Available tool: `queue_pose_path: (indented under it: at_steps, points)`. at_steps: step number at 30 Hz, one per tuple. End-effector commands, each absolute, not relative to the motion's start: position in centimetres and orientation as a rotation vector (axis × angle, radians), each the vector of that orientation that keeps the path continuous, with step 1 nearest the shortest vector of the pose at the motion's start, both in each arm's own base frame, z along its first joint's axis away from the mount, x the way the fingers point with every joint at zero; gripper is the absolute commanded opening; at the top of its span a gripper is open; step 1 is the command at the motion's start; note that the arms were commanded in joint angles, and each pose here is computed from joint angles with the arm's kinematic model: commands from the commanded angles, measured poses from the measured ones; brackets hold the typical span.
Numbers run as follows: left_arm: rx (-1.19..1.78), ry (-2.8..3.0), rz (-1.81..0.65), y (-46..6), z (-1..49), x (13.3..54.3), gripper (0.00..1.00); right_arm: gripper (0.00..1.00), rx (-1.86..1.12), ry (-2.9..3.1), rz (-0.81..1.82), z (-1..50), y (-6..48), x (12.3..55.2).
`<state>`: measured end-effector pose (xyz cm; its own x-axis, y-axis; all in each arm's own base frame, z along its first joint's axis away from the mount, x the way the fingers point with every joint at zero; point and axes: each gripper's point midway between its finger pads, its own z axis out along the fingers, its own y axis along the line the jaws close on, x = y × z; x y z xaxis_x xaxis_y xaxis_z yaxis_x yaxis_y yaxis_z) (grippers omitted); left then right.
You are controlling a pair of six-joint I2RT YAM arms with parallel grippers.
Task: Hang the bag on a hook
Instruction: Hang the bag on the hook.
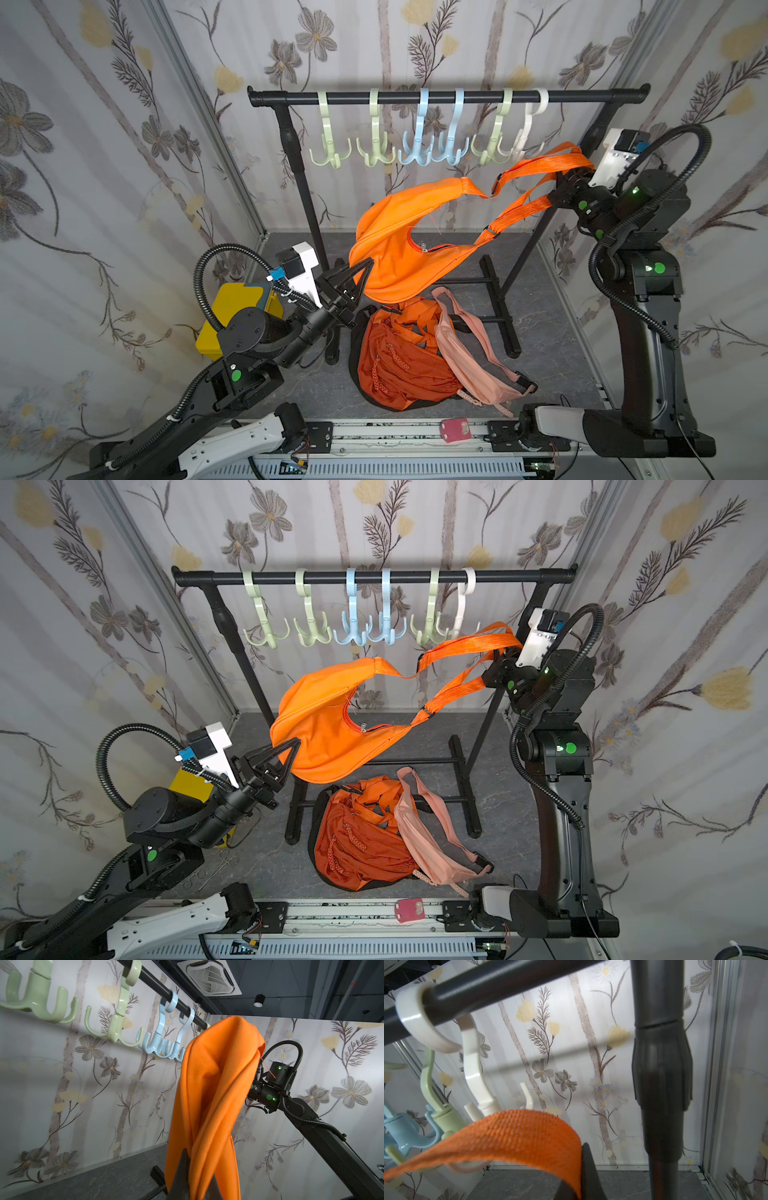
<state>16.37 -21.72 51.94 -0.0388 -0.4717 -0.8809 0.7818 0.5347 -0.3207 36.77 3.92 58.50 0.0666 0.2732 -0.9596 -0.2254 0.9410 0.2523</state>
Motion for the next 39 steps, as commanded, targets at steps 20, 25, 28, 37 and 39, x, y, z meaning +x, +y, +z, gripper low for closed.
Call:
queue_pose_path:
  at_steps: [20, 25, 28, 37, 39]
  points:
    - [0.327, 1.149, -1.064, -26.1, 56.3, 14.3, 0.00, 0.00, -0.088, 1.495, 0.486, 58.7, 5.3, 44.1]
    - [0.297, 1.139, -1.081, -26.2, 56.7, 14.6, 0.00, 0.00, -0.106, 1.500, 0.531, 58.3, 5.9, 45.3]
    - [0.292, 1.143, -1.084, -26.6, 57.0, 14.7, 0.00, 0.00, -0.120, 1.491, 0.550, 58.4, 6.5, 45.6]
    - [0.247, 1.154, -1.083, -26.6, 56.6, 15.3, 0.00, 0.00, -0.109, 1.466, 0.554, 59.3, 8.2, 44.8]
    - [0.237, 1.159, -1.076, -26.4, 56.4, 15.4, 0.00, 0.00, -0.092, 1.454, 0.537, 59.8, 8.3, 44.5]
